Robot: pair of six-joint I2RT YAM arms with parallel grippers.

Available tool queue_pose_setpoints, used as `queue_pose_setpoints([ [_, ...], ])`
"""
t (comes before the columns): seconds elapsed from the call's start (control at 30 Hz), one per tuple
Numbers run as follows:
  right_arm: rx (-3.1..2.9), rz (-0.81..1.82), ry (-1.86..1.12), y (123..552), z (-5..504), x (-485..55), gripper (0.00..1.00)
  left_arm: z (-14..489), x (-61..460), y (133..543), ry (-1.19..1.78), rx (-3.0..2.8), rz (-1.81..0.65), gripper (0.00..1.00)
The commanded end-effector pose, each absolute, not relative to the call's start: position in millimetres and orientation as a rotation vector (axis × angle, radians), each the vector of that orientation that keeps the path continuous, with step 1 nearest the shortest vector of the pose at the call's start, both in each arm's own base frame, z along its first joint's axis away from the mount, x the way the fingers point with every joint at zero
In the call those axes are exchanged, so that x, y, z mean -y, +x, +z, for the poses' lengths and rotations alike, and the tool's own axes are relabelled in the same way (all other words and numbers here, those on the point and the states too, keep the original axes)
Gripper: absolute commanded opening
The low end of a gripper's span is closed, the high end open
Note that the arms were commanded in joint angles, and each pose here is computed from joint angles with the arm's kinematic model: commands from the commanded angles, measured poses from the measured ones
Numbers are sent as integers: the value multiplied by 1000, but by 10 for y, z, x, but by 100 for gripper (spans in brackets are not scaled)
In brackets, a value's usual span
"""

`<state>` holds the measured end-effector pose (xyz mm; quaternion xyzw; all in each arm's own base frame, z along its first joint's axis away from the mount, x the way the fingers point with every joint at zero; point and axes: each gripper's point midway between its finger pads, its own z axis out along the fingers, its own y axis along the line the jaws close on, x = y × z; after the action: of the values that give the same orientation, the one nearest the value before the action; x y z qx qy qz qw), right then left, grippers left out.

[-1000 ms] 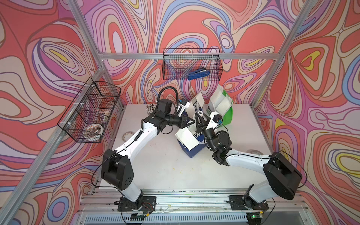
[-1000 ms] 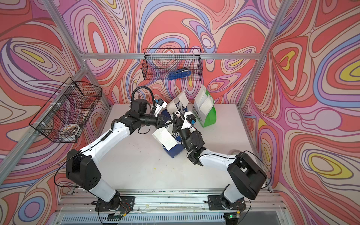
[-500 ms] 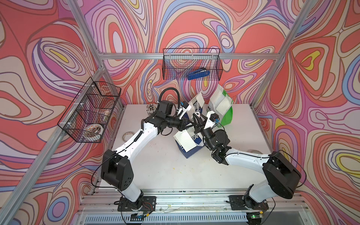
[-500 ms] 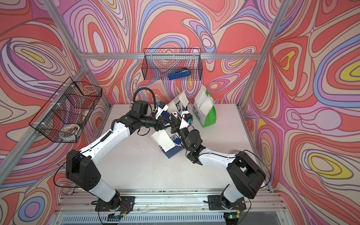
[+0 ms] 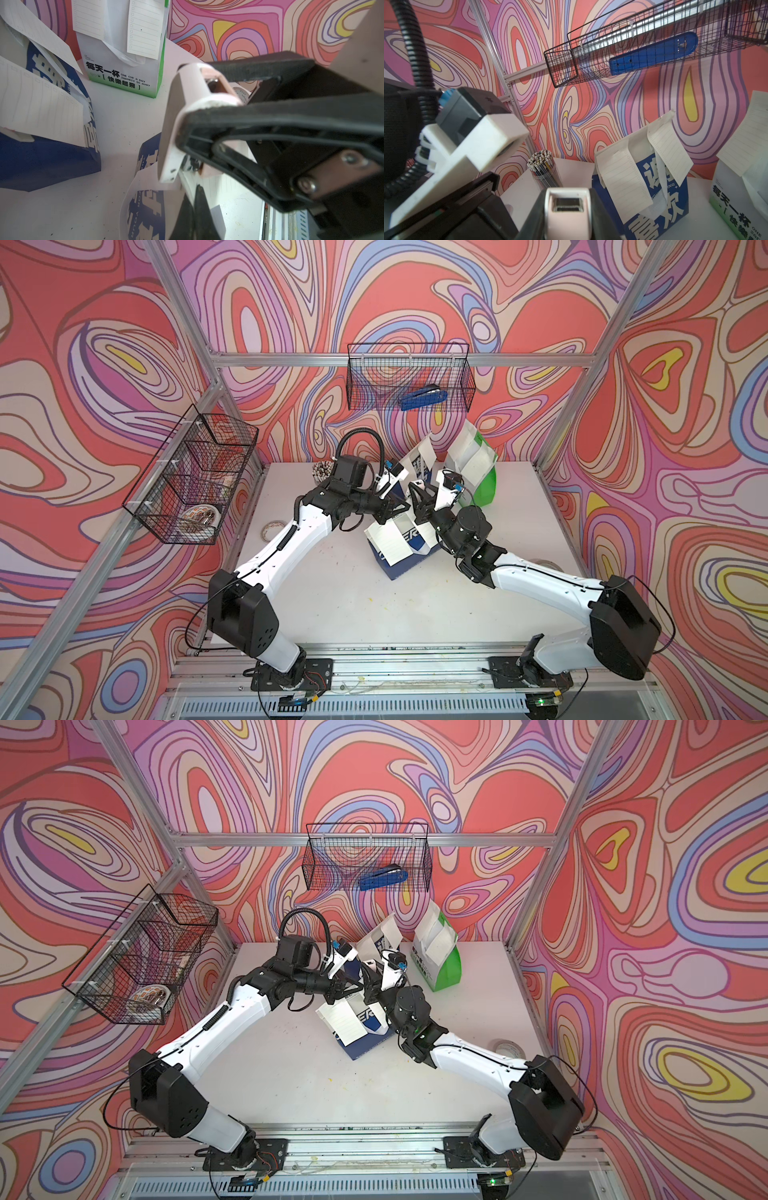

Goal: Staple the receipts to the bags
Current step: Place the stapler in the takeout bag.

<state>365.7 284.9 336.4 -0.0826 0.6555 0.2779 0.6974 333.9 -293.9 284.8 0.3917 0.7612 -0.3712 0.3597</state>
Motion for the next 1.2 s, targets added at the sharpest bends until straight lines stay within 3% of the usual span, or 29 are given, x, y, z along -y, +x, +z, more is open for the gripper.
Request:
queue_pose_setpoints([
  [0.0,-1583,576,-210,3731,3052,-2872,10,3331,3000,3217,1118,-1736,-888,0],
  [1.0,-2018,477,-394,3693,2862,-3028,25,3163,2941,3316,1162,-1742,-718,0],
  [1.17,-1994,456,-498,3620,2951,-3028,36,3136,2922,3301,1183,-1746,-702,0],
])
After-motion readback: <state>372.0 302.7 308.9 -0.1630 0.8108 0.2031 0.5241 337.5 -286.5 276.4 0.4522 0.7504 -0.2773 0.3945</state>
